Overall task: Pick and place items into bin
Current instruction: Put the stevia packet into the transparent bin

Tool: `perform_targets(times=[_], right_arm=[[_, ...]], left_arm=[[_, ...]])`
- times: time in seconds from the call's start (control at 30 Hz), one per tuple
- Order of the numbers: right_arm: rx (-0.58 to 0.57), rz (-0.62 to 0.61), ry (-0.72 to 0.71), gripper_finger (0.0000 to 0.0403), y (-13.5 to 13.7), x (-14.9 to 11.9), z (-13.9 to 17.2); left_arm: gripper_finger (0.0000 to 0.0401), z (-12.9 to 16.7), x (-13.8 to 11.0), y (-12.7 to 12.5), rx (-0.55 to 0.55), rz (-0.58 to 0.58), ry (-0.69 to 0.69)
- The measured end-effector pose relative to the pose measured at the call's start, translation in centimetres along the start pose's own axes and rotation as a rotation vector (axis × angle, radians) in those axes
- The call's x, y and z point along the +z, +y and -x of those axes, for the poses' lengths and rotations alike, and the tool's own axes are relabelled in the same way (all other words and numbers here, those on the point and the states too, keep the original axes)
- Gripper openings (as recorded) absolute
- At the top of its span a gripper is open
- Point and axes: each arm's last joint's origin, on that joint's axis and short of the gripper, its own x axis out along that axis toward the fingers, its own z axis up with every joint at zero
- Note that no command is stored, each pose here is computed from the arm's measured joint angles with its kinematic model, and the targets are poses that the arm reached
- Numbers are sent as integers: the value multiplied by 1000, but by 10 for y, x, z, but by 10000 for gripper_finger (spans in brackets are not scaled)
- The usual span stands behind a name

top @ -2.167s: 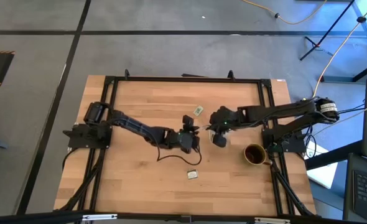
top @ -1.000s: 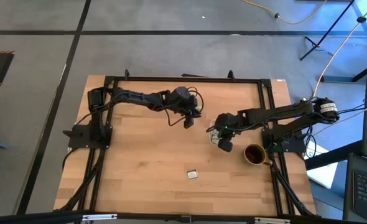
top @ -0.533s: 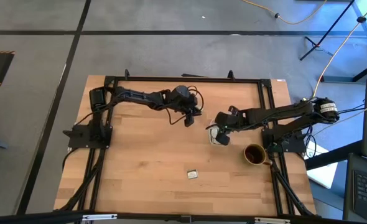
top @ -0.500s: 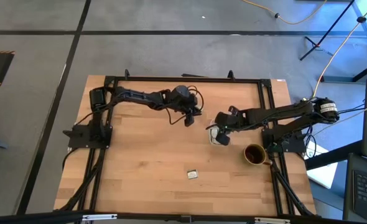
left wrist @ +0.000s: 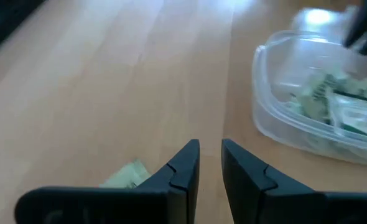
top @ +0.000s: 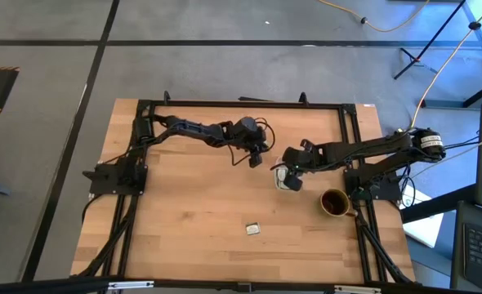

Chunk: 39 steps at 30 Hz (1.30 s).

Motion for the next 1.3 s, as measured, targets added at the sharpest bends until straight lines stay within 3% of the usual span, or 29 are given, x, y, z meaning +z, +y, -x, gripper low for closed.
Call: perform_targets(times=[0.1,0.23,0.4,0.8,1.0,1.3], right_arm=[[0,0,1,39,0,0,0],[0,1,1,39,0,0,0],[0,0,1,39,0,0,0],[0,1,2,39,0,0,0],[0,1,2,40,0,0,0],[2,-3,2,40,0,0,0]], left_arm=[[59,-3,-3,-1,63,-41,39],[48,-3,-10,-4,230,-129,125],[41,-5,-14,-8,169,-109,138],[34,-10,-28,-6,179,-76,236],[5,-11,-30,-6,174,-76,252],[1,-11,-32,-7,172,-78,263]])
